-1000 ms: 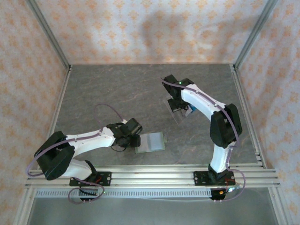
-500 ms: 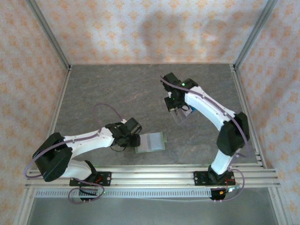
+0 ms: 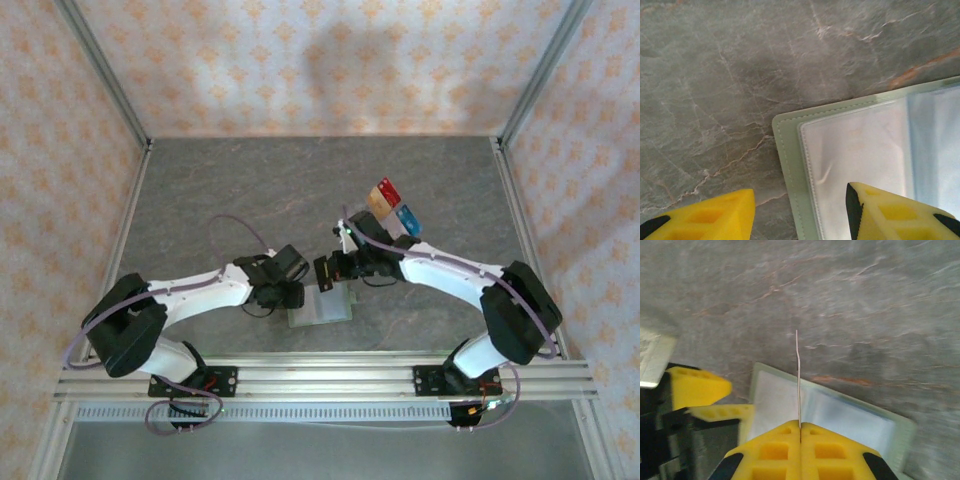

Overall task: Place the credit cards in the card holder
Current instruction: Insert the credit card into the card slot.

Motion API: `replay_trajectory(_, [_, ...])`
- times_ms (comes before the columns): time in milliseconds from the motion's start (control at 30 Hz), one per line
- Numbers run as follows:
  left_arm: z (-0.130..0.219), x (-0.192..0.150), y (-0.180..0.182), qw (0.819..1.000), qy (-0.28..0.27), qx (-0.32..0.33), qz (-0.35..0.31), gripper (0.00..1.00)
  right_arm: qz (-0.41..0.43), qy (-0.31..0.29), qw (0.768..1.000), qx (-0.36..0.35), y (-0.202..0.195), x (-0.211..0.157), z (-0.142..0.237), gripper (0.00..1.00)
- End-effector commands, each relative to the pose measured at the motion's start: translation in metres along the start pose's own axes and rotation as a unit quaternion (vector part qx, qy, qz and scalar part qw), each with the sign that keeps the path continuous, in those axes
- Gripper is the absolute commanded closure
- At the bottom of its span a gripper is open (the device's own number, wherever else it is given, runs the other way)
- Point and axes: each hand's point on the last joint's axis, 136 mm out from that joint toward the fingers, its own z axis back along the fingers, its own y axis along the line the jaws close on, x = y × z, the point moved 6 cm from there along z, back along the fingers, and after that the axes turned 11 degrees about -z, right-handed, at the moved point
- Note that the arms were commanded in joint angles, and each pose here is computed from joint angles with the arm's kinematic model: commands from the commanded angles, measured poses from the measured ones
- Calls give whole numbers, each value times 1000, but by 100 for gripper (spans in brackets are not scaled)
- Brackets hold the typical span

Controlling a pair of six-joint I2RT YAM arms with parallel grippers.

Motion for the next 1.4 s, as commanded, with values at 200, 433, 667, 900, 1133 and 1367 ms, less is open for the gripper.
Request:
replay_trajectory(200, [-11, -8, 10, 999, 16, 24, -12, 49, 6, -49, 994, 98, 0, -14, -11, 100])
replay_trajectory(433, [-16, -12, 12, 999, 22, 37, -15, 50, 1, -56, 993, 105, -6, -21, -10, 100])
replay_trajectory(667, [-22, -19, 15, 998, 29, 49, -14, 54, -6, -58, 993, 100, -12, -26, -10, 100])
replay_trajectory(900, [-24, -23, 16, 998, 30, 56, -16, 57, -15, -55, 994, 91, -18, -29, -13, 100])
replay_trajectory(1133, [-27, -28, 18, 997, 32, 66, -17, 58, -23, -55, 994, 90, -20, -30, -13, 100])
replay_trajectory(1367, [-28, -32, 19, 997, 33, 73, -20, 58, -32, -48, 995, 83, -27, -34, -17, 100])
